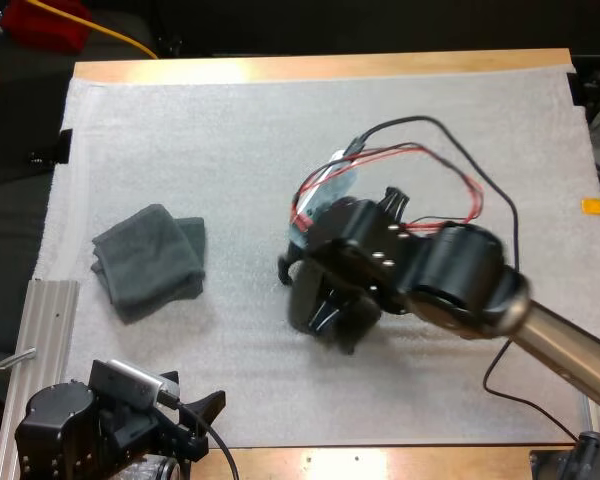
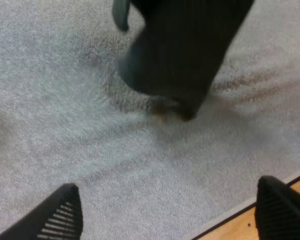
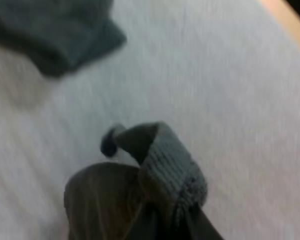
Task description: Pick towel from pile, fold and stack
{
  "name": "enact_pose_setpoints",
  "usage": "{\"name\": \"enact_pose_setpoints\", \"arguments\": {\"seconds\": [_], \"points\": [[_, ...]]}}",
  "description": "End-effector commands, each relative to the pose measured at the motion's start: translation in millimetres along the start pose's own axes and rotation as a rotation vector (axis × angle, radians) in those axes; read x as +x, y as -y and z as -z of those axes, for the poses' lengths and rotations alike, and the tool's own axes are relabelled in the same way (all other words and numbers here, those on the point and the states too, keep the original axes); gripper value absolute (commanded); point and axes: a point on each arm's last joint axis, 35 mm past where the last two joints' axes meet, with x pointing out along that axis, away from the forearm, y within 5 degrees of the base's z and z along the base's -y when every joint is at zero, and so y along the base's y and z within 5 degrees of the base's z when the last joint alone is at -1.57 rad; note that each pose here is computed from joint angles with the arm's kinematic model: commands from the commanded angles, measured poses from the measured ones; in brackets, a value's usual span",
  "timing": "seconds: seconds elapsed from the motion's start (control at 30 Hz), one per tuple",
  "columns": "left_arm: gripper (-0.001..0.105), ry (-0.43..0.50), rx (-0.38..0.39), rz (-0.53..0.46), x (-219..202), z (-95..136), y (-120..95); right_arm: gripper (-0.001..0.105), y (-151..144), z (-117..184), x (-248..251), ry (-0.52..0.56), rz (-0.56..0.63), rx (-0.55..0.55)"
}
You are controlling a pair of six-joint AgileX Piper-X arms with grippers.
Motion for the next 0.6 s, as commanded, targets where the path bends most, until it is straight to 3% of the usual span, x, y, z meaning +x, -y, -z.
{"name": "enact_pose_setpoints", "arguments": {"seconds": [0.0, 0.27, 0.57], "points": [[0.069, 0.016, 0.012, 0.015, -1, -2, 2, 0.001, 0, 3, 5, -0.045, 0.0, -0.009], [0.069, 0.012, 0.01, 0.014, -1, -2, 2, 0.001, -7, 22, 49, -0.23, 0.043, -0.04], [0.069, 0.016, 0.012, 0.015, -1, -2, 2, 0.001, 14, 65, 98, -0.374, 0.048, 0.061]]}}
